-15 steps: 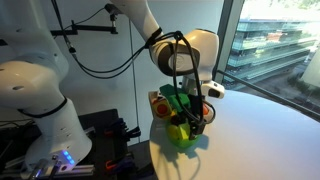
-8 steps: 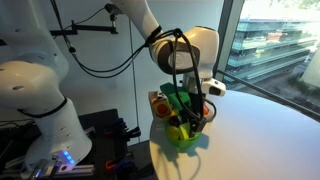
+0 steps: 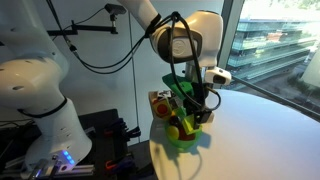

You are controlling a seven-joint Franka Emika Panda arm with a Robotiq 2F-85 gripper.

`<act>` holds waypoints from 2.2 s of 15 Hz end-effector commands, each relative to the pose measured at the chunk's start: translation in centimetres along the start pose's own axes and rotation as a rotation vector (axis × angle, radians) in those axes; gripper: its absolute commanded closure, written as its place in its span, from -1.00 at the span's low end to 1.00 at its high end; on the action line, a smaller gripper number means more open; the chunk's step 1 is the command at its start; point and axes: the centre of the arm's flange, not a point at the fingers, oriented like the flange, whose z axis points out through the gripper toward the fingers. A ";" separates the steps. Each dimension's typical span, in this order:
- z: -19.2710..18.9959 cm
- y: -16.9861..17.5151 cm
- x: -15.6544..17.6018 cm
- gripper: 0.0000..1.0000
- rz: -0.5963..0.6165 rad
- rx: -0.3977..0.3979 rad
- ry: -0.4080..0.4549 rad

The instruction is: Put the yellow block on the table

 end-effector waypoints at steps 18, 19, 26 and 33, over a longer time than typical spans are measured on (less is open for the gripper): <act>0.1 1.4 9.6 0.50 0.185 -0.004 0.084; 0.5 1.0 9.9 0.50 0.184 0.012 0.092; 2.5 -1.8 9.9 0.50 0.185 0.143 0.084; 3.1 -2.1 9.7 -0.49 0.180 0.144 0.061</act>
